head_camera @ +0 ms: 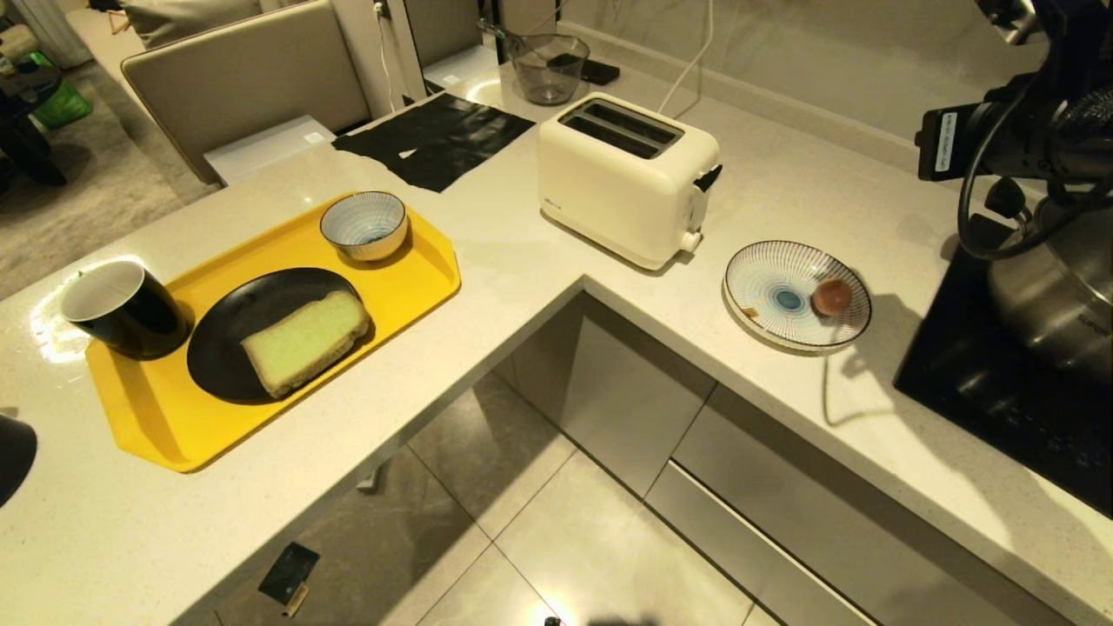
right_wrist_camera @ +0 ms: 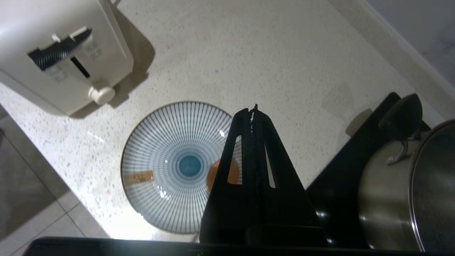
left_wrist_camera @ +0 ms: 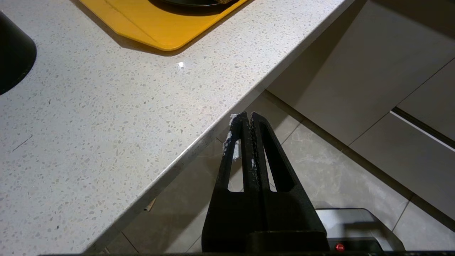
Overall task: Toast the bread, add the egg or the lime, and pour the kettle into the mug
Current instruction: Pick up the egg
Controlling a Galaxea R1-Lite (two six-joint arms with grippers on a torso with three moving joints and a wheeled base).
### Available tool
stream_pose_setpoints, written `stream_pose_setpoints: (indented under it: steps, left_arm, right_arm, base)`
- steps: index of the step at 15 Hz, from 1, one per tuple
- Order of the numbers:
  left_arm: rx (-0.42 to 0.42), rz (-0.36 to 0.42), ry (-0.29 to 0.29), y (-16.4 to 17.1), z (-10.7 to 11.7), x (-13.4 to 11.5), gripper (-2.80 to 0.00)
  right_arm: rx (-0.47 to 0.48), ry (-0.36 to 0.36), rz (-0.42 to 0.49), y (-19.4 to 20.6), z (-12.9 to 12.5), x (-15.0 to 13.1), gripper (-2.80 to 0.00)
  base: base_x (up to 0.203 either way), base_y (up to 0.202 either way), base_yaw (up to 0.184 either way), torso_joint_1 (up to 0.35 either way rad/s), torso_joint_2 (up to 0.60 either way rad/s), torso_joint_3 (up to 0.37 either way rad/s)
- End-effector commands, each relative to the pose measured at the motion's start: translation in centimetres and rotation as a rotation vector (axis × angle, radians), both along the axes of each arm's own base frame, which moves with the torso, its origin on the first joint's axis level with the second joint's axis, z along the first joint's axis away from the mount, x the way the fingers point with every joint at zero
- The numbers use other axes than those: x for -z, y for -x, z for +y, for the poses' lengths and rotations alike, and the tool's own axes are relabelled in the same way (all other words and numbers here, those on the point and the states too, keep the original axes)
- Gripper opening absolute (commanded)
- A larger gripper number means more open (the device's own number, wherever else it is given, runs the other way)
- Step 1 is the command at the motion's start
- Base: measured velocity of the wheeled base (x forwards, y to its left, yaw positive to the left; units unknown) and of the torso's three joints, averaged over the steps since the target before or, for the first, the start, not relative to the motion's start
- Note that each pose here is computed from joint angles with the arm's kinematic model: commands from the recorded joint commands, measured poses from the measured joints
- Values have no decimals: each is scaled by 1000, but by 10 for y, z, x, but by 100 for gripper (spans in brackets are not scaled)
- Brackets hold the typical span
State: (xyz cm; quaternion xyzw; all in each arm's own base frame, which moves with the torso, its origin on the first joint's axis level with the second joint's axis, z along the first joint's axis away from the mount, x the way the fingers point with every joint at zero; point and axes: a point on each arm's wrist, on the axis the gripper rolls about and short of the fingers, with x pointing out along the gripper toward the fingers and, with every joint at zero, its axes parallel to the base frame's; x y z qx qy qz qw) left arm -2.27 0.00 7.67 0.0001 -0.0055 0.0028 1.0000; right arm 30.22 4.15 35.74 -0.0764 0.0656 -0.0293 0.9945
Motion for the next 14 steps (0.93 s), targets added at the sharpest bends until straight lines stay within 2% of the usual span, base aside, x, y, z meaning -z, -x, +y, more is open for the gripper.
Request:
stream_pose_setpoints:
  steps: [1, 8, 10, 13, 14]
  left_arm:
    - [0, 0, 0, 0, 0, 0, -280]
    - [-1, 0, 0, 0, 0, 0, -280]
    - [-1, 0, 0, 0, 0, 0, -280]
    - [-1, 0, 0, 0, 0, 0, -280]
    - [-2, 0, 0, 0, 0, 0, -280]
  right_arm:
    - [-1, -2, 9, 18, -2, 1, -280]
    - [-5, -4, 1, 39, -6, -1, -280]
    - [-15, 12, 72, 39, -4, 20, -280]
    - [-27, 44, 109, 37, 3, 28, -280]
    - [-23, 77, 129, 35, 3, 33, -280]
  base:
    - [0, 0, 0, 0, 0, 0]
    - [0, 0, 0, 0, 0, 0]
    - [0, 0, 0, 0, 0, 0]
    - [0, 0, 0, 0, 0, 0]
    - [0, 0, 0, 0, 0, 0]
